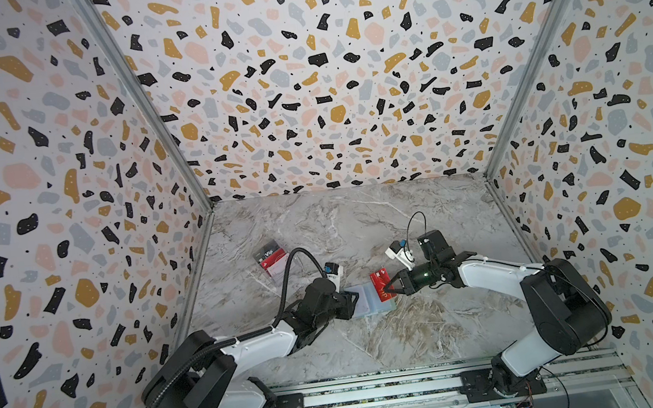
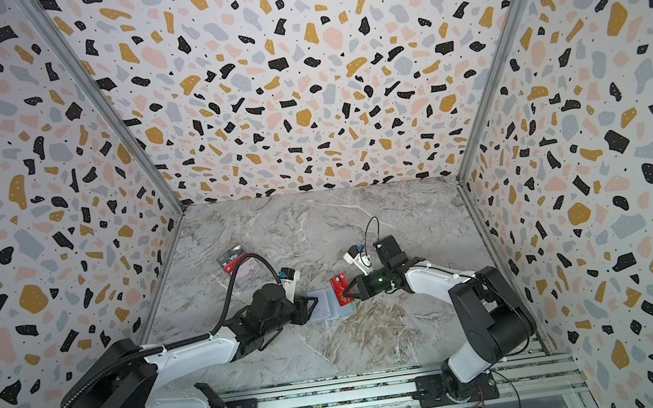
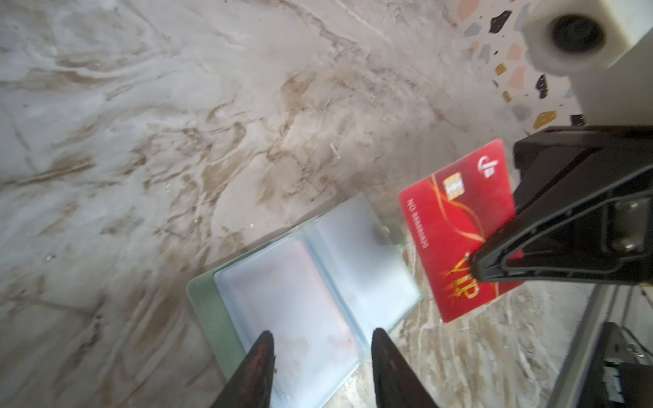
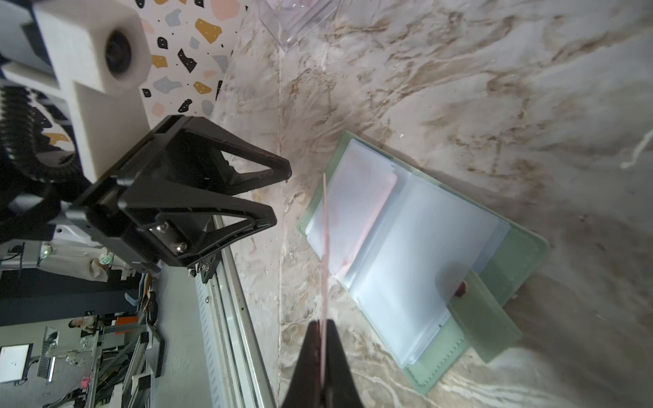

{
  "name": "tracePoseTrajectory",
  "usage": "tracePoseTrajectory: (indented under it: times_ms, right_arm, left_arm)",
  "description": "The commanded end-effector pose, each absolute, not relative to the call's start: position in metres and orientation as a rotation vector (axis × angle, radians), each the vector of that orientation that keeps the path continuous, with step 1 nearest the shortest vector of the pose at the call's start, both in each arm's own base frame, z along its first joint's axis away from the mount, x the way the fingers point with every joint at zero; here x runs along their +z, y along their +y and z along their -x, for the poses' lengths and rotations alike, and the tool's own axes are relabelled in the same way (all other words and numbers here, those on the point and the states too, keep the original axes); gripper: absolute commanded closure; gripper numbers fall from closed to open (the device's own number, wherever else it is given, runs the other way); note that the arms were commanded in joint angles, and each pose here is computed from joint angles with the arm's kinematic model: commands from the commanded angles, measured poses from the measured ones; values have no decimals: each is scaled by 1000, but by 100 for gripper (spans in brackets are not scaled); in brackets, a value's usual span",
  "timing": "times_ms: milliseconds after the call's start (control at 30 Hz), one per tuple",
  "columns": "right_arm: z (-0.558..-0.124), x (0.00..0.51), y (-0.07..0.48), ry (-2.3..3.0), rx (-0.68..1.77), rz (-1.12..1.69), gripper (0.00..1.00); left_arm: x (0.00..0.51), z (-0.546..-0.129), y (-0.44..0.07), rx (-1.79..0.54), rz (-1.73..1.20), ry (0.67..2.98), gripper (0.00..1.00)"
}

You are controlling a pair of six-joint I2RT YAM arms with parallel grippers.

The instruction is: Take the credit cards out of the card holder

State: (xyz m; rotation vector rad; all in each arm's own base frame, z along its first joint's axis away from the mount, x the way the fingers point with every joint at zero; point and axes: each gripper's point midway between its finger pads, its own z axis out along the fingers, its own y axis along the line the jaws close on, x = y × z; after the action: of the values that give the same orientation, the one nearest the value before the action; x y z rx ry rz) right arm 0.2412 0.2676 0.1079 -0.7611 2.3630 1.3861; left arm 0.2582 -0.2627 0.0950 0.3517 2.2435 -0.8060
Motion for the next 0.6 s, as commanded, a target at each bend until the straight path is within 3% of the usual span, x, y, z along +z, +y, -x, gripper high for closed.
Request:
tracePoseTrajectory:
  times_ms: [0, 233, 567]
  right_arm:
    - [-233, 139, 272, 2224, 1453, 874, 100]
    - [-217, 167, 277, 2058, 1570, 985, 100]
    - [-208, 191, 281, 1935, 1665, 1065, 100]
  left_arm:
    - [120, -255, -270, -888, -443, 2199, 44]
    - [168, -246, -276, -1033, -552, 2108, 34]
    - [218, -231, -288, -1254, -644, 1918, 41]
